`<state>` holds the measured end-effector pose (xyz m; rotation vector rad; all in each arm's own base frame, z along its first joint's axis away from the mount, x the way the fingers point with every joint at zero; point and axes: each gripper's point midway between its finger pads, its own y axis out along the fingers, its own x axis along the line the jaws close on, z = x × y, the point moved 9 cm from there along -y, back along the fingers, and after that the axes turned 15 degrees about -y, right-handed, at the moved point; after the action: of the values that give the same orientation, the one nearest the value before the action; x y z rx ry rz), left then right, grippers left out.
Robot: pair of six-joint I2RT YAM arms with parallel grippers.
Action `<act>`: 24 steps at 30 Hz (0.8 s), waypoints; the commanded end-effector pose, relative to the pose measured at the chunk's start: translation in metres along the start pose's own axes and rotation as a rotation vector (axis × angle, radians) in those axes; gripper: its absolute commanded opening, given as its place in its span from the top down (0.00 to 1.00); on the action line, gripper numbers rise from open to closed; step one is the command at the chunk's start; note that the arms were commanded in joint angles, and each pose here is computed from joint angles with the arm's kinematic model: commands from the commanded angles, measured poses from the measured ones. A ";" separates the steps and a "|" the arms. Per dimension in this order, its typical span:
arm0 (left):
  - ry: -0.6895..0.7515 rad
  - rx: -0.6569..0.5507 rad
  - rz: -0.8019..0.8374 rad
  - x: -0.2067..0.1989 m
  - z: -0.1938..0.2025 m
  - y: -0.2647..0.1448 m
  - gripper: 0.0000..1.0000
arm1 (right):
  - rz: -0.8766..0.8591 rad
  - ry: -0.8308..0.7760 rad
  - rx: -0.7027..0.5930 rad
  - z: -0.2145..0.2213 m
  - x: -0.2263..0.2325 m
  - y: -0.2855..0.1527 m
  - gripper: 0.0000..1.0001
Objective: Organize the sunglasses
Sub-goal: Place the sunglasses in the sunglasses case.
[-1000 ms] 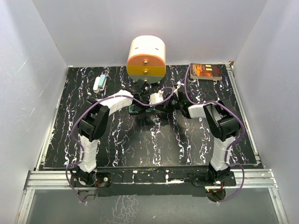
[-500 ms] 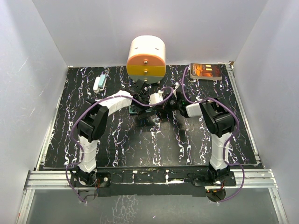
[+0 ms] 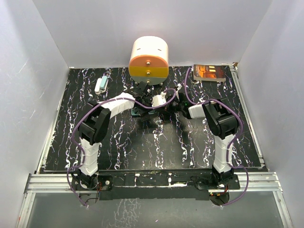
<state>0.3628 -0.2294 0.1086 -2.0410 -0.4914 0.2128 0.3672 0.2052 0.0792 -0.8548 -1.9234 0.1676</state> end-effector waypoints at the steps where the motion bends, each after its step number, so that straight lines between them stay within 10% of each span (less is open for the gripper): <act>1: 0.016 -0.058 -0.024 0.000 -0.013 -0.020 0.03 | 0.067 -0.025 -0.010 -0.003 -0.010 0.006 0.92; 24: 0.002 -0.157 -0.252 0.016 -0.019 -0.026 0.03 | 0.111 -0.050 -0.006 -0.008 -0.008 0.004 0.92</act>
<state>0.3755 -0.2296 0.1100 -2.0633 -0.6729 0.0832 0.3726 0.2064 0.0808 -0.8871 -1.9203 0.2008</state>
